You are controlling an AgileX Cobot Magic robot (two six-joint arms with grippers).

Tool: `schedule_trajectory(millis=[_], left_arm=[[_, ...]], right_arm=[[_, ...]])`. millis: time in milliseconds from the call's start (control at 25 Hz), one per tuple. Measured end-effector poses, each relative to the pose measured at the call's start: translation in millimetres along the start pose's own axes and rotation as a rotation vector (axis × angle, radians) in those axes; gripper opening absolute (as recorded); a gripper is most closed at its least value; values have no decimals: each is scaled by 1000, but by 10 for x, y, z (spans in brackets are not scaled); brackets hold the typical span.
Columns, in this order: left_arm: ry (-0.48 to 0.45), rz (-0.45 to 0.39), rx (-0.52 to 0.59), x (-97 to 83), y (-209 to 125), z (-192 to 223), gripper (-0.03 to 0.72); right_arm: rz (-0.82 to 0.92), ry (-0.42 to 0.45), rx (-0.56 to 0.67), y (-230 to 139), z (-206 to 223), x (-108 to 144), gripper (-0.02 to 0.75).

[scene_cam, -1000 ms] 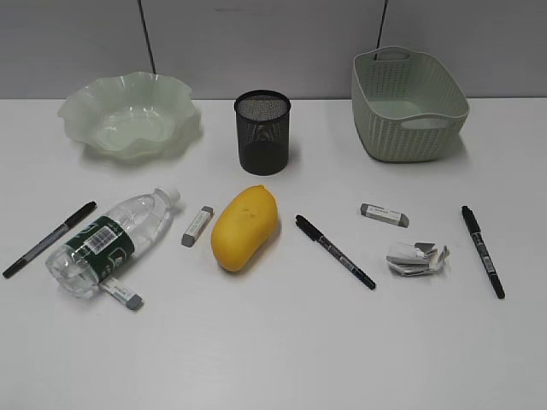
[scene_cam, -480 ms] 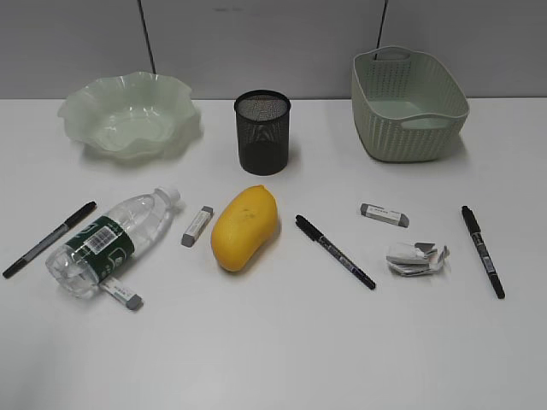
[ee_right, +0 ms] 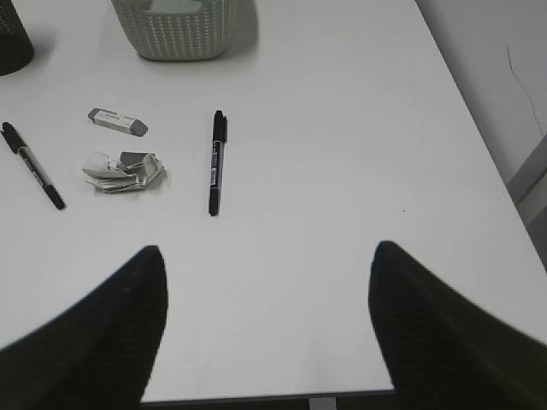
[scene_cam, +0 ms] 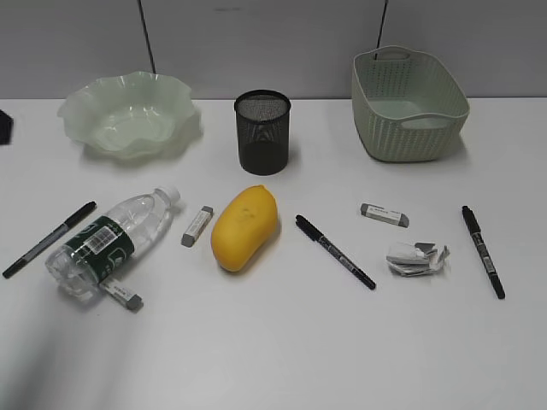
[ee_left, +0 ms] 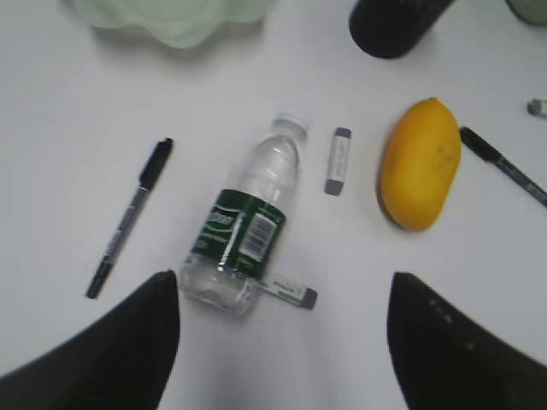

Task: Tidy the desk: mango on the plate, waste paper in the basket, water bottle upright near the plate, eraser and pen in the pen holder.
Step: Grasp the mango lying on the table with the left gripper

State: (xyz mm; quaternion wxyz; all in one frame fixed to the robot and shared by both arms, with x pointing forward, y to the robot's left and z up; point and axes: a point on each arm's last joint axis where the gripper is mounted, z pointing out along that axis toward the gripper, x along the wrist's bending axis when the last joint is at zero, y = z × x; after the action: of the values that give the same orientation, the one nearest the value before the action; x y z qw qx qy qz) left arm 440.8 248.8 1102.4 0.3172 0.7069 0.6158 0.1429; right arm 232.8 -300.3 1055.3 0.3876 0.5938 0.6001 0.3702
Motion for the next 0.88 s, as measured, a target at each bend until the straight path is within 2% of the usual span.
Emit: schedule_trajectory(millis=[160,360,480,680,880], left_arm=[[-72,87,115,-267,1,360,575],[-130,172,206,-567,-75,741,577],[-154,214,254,-741,-70,926,604],[-179,262,298,-1015,43,1255,656],[-166,316,374,-1187,64,1643,671]], right_arm=[[0,0,0,0,0,0,584],[0,0,0,0,0,0,584],[0,0,0,0,0,0,584],[0,0,0,0,0,0,584],[0,0,0,0,0,0,584]])
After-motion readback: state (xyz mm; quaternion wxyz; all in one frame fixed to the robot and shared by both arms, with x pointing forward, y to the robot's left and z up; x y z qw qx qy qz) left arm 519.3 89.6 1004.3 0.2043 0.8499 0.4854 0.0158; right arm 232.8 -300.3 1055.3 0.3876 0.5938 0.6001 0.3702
